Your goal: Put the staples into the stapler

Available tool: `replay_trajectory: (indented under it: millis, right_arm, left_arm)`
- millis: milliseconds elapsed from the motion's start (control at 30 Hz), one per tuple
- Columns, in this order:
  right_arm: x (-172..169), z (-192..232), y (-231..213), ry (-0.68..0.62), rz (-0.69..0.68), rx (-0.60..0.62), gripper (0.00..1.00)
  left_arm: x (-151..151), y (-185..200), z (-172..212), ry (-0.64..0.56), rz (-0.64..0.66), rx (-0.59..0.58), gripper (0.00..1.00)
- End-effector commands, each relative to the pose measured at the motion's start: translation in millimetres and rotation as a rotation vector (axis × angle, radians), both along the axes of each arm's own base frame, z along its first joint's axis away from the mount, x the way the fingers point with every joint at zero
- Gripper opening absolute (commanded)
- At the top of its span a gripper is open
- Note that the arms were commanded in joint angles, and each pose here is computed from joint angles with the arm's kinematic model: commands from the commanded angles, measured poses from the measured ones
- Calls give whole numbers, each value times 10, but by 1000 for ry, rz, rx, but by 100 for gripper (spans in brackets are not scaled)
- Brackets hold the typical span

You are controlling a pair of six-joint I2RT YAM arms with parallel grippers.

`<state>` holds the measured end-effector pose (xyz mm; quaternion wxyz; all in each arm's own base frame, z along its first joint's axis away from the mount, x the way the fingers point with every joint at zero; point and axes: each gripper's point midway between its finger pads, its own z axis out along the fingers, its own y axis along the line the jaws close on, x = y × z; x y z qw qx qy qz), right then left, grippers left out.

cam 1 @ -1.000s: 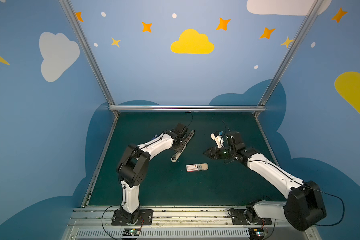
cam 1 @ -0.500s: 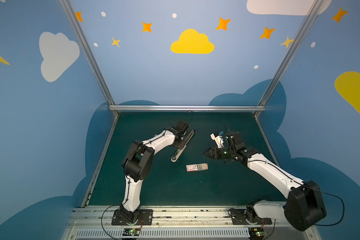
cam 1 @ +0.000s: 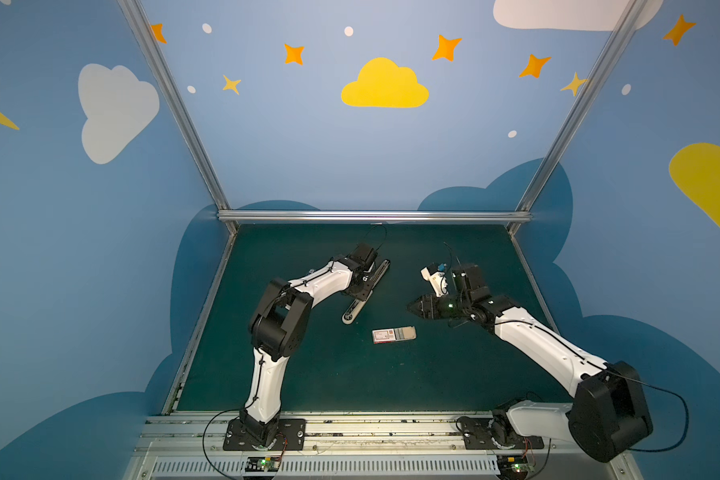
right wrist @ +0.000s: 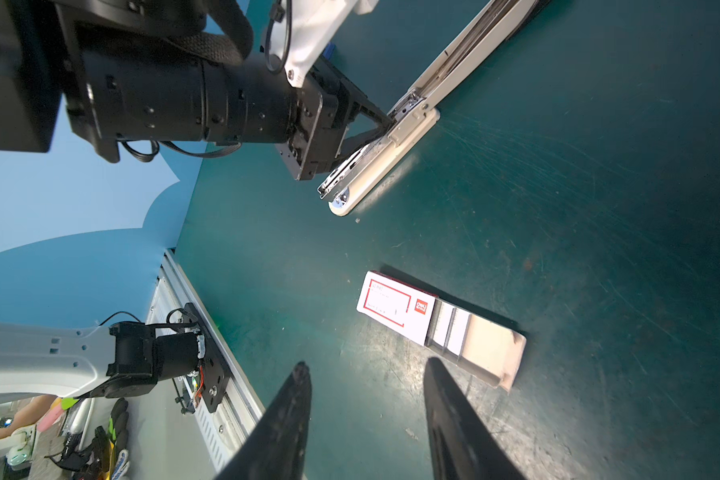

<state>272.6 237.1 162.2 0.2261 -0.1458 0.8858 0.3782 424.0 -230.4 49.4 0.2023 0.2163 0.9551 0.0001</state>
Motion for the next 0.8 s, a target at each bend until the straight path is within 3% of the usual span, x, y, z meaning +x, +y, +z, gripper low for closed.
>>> replay_trajectory:
  millis: [0,767]
  right_arm:
    - [-28,47,-24,-9,-4,15,45]
    - [-12,11,-24,-5,-12,18,45]
  left_arm:
    - [-9,44,-77,23,5,15,45]
    - [-465,241,-152,73,41,37,39]
